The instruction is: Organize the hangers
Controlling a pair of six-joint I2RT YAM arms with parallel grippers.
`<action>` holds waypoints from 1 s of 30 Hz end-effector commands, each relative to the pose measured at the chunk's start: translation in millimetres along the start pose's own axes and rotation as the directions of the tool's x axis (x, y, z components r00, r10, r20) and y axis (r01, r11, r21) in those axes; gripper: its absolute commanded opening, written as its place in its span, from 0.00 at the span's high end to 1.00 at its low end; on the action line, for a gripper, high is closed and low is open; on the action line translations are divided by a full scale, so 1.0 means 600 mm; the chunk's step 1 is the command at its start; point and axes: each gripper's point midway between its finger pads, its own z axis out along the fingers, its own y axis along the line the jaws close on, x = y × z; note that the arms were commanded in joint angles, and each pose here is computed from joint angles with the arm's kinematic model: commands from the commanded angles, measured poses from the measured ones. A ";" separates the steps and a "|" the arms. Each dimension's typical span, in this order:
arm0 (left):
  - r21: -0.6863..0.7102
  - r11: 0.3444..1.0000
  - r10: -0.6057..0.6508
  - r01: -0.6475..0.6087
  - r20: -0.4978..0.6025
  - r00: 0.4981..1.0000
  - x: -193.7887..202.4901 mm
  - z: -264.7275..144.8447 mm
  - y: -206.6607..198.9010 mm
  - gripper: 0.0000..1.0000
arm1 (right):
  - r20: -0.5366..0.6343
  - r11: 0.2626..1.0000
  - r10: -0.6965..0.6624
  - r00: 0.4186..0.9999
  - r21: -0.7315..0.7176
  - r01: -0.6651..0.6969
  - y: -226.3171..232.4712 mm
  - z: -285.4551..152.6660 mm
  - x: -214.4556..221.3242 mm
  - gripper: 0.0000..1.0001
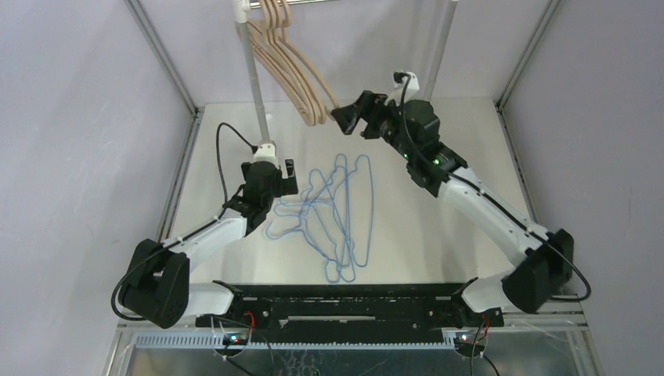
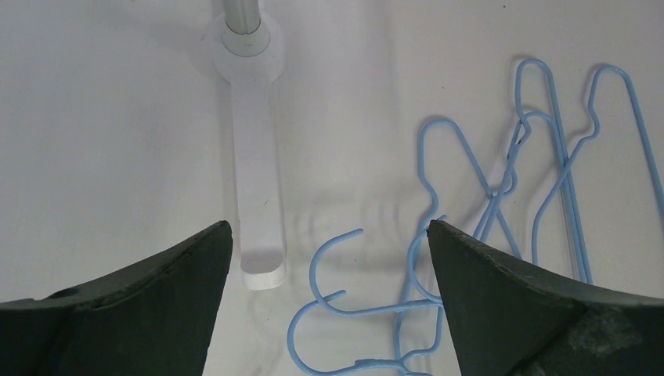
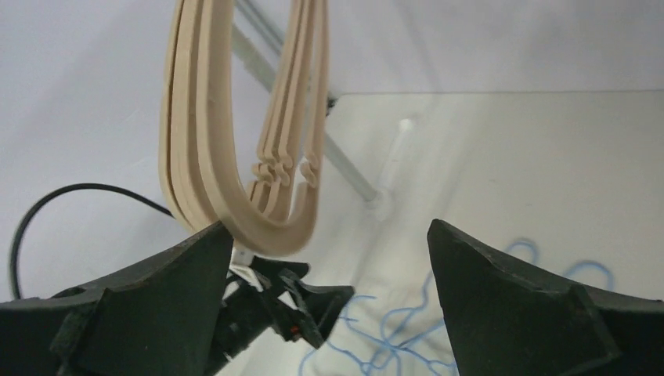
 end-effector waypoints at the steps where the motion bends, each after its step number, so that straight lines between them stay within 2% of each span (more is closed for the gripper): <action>1: -0.005 1.000 -0.006 0.006 0.039 0.999 -0.017 0.000 0.002 0.01 | 0.137 0.987 -0.128 0.982 0.110 0.114 -0.014 -0.051 -0.051 0.00; 6: -0.010 1.000 -0.003 0.003 0.036 0.999 -0.017 0.002 0.002 0.01 | 0.080 0.978 -0.158 0.984 0.150 0.145 -0.032 -0.092 -0.017 0.00; 13: -0.012 1.000 0.002 -0.001 0.032 0.999 -0.015 0.003 0.002 0.01 | -0.093 0.954 -0.173 0.981 0.233 0.190 -0.070 -0.164 0.090 0.00; 15: -0.010 1.000 0.000 0.001 0.030 1.000 -0.015 0.004 0.001 0.00 | -0.138 0.936 -0.211 0.968 0.255 0.241 -0.072 -0.187 0.124 0.00; 18: -0.005 1.000 -0.002 0.002 0.025 1.000 -0.013 0.006 -0.001 0.01 | -0.232 0.921 -0.232 0.944 0.259 0.290 -0.083 -0.207 0.176 0.08; 23: -0.002 1.000 -0.006 0.006 0.017 1.000 -0.010 0.010 -0.004 0.00 | -0.459 0.910 -0.206 0.865 0.236 0.342 -0.116 -0.197 0.302 0.24; 28: -0.012 1.000 -0.013 0.013 0.028 1.000 -0.011 0.007 0.001 0.01 | -0.543 0.901 -0.211 0.812 0.215 0.378 -0.145 -0.154 0.384 0.35; 30: -0.019 1.000 -0.015 0.016 0.032 0.999 -0.011 0.005 0.004 0.00 | -0.575 0.899 -0.217 0.789 0.197 0.391 -0.154 -0.136 0.416 0.36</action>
